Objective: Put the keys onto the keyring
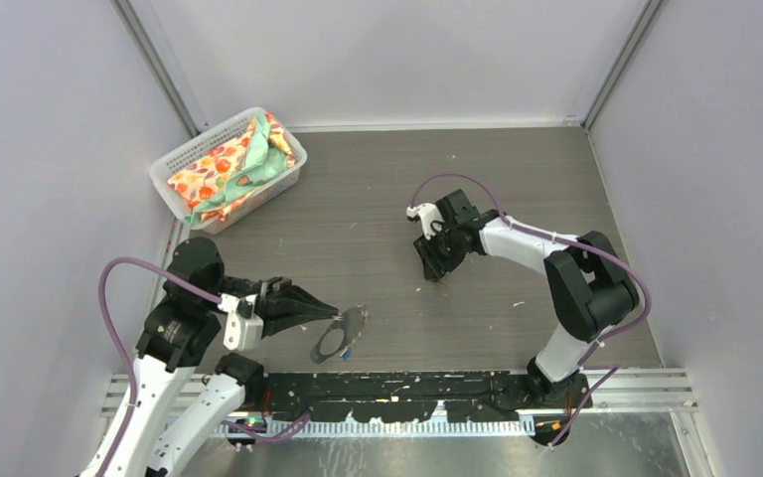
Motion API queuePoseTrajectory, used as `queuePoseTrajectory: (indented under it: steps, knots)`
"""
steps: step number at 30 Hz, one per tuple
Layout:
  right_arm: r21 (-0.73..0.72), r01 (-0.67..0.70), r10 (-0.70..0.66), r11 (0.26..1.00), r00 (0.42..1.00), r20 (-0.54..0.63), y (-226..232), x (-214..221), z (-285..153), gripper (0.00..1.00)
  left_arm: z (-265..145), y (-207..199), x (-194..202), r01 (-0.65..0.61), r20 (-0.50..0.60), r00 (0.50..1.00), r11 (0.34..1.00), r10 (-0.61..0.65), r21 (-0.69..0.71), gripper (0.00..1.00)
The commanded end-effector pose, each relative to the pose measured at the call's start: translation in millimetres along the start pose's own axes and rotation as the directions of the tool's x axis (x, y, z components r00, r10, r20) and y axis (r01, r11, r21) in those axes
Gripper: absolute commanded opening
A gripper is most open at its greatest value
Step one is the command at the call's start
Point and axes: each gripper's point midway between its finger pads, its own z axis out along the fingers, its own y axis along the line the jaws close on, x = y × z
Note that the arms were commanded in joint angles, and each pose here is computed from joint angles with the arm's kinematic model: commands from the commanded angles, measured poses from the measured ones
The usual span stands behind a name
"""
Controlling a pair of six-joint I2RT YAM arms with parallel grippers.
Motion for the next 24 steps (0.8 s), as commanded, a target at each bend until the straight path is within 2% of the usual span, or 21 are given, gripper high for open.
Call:
queuePoseTrajectory:
  steps: [1,7,13,15,17,21,24]
  knots:
    - [-0.014,0.025,-0.025,1.0,0.999,-0.03,4,-4,1,0.45,-1,10,-16,-0.067,0.007,0.998,0.998,0.067,-0.01,0.0]
    - [-0.012,0.007,-0.008,1.0,0.997,-0.083,4,1,8,0.41,-1,11,-17,-0.077,0.005,0.997,0.997,0.077,-0.014,0.0]
    - [-0.018,0.028,-0.03,0.999,0.994,-0.103,10,2,11,0.18,-1,11,-18,-0.082,0.003,0.997,0.996,0.082,-0.018,0.0]
    - [-0.024,0.018,-0.02,1.0,0.996,-0.084,13,-2,9,0.07,-1,10,-18,-0.084,0.002,0.996,0.996,0.084,-0.019,0.0]
    - [-0.023,0.012,-0.014,1.0,0.999,-0.052,15,-10,5,0.01,-1,10,-18,-0.081,0.002,0.997,0.997,0.081,-0.019,0.0]
    - [-0.008,0.019,-0.019,1.0,0.998,0.061,24,-38,-14,0.01,-2,11,-17,-0.078,-0.004,0.997,0.997,0.078,-0.025,0.0]
    - [-0.008,0.093,-0.089,0.996,0.978,0.188,46,-65,-46,0.01,-1,10,-17,-0.056,-0.004,0.998,0.998,0.056,-0.022,0.0]
